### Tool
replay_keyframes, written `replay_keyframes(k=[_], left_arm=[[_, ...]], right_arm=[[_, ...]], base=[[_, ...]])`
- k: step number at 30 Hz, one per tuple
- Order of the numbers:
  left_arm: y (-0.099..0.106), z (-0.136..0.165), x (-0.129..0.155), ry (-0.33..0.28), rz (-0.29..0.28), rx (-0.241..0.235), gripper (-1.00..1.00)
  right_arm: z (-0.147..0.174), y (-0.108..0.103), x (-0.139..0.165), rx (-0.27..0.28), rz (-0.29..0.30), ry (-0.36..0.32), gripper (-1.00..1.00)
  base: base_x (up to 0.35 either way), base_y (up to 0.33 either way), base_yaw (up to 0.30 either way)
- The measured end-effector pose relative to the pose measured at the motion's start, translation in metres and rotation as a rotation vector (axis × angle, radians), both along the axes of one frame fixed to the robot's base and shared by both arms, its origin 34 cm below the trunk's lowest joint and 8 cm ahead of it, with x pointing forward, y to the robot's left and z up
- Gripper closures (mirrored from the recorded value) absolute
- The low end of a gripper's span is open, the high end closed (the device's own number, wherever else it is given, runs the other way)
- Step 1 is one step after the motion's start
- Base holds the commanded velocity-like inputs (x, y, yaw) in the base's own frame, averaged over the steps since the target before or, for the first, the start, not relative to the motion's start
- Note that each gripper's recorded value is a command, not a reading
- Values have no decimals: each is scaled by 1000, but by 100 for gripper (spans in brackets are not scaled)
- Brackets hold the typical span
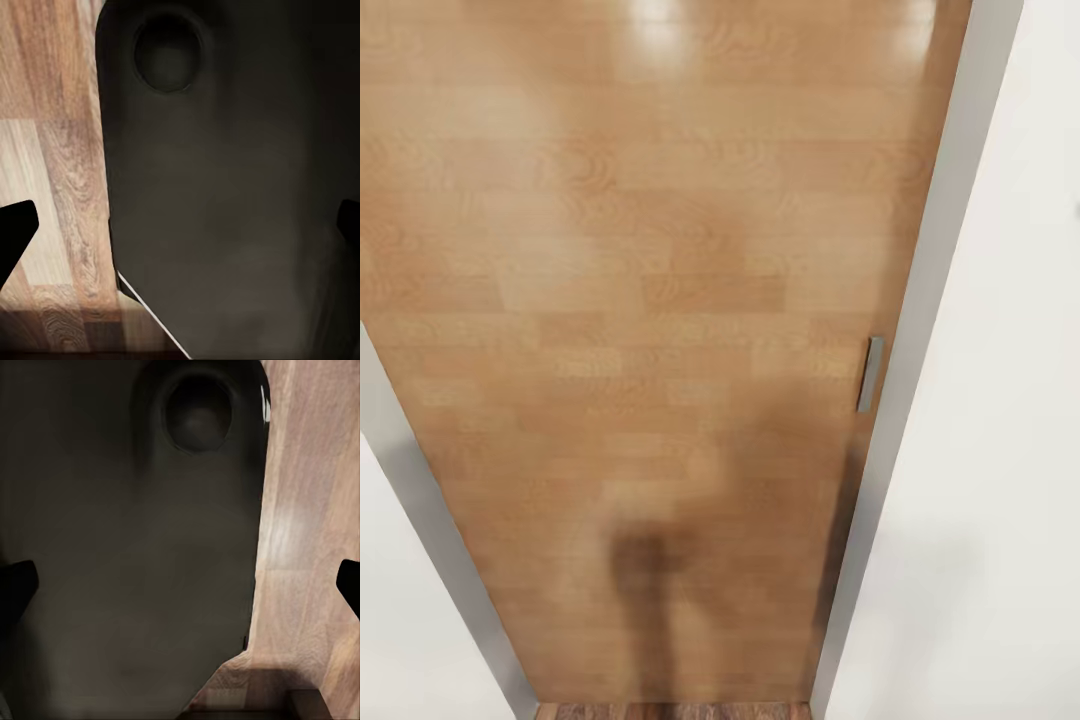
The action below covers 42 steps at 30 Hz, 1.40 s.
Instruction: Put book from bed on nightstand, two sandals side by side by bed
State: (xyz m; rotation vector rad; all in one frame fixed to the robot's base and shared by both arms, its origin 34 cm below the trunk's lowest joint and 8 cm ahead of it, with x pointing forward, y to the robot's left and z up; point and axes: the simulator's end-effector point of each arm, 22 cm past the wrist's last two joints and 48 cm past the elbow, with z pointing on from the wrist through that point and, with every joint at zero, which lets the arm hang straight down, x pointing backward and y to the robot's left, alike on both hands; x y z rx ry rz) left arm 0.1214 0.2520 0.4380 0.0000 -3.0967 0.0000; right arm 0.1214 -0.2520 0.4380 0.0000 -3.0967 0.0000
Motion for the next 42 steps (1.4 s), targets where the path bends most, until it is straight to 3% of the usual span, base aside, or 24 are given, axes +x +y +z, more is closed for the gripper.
replay_keyframes(k=[3, 18, 42], left_arm=[[-14, 0, 12, -29, 2, -18, -100], [-21, 0, 29, -71, 3, -27, -100], [-22, 0, 29, -71, 3, -29, -100]], right_arm=[[0, 4, 2, 14, 0, -2, -100], [0, 3, 1, 9, -6, 1, -100], [0, 2, 1, 7, -8, 2, -100]], base=[[0, 0, 0], [0, 0, -18], [0, 0, -268]])
